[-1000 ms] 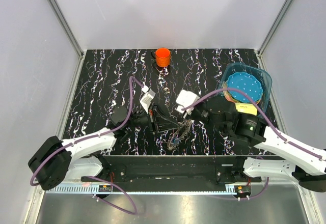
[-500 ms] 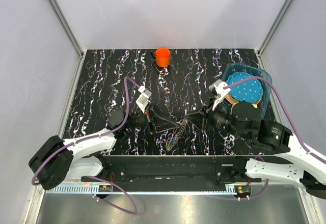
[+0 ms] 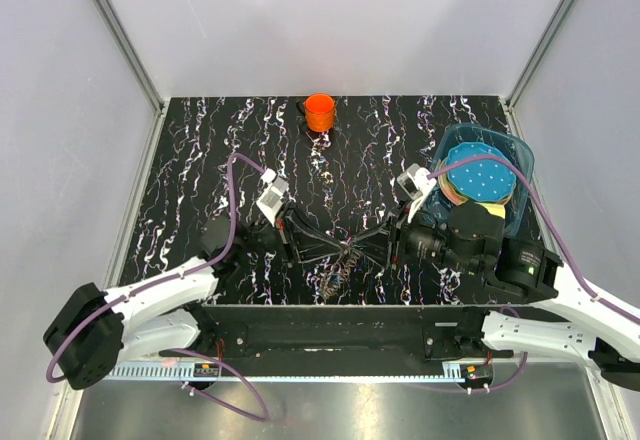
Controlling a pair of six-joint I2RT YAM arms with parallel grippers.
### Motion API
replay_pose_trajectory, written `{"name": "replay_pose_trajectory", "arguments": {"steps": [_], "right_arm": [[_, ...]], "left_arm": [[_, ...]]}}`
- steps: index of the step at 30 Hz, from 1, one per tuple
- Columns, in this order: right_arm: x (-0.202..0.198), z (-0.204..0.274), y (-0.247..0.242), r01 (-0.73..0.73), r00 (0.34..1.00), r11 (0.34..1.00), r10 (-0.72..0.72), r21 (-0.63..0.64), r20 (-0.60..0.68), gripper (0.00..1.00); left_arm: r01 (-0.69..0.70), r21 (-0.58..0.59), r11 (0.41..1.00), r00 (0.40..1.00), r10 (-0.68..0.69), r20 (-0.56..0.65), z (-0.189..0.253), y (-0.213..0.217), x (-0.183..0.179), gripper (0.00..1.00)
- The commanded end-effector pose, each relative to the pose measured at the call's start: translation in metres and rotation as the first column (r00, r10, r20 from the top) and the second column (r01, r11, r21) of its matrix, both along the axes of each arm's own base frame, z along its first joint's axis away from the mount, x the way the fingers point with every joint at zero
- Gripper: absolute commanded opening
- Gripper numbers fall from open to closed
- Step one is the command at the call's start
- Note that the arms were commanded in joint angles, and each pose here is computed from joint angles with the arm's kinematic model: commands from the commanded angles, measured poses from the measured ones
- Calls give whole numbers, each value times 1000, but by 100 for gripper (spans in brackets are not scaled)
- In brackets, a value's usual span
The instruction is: Remove the keys from the keyring
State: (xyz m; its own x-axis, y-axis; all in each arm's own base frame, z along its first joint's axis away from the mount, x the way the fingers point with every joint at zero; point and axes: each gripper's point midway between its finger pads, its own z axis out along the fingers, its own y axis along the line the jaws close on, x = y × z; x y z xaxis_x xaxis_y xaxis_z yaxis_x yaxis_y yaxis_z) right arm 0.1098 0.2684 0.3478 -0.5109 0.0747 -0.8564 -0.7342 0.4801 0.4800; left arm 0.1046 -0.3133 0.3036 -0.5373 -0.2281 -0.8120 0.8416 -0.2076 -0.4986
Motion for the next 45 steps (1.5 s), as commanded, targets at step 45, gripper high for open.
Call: {"name": "replay_pose_trajectory", "arguments": {"steps": [45], "right_arm": [[-13, 9, 19, -120, 992, 988, 115, 94, 59, 32]], "left_arm": [[21, -120, 992, 993, -6, 119, 45, 18, -20, 0]]}}
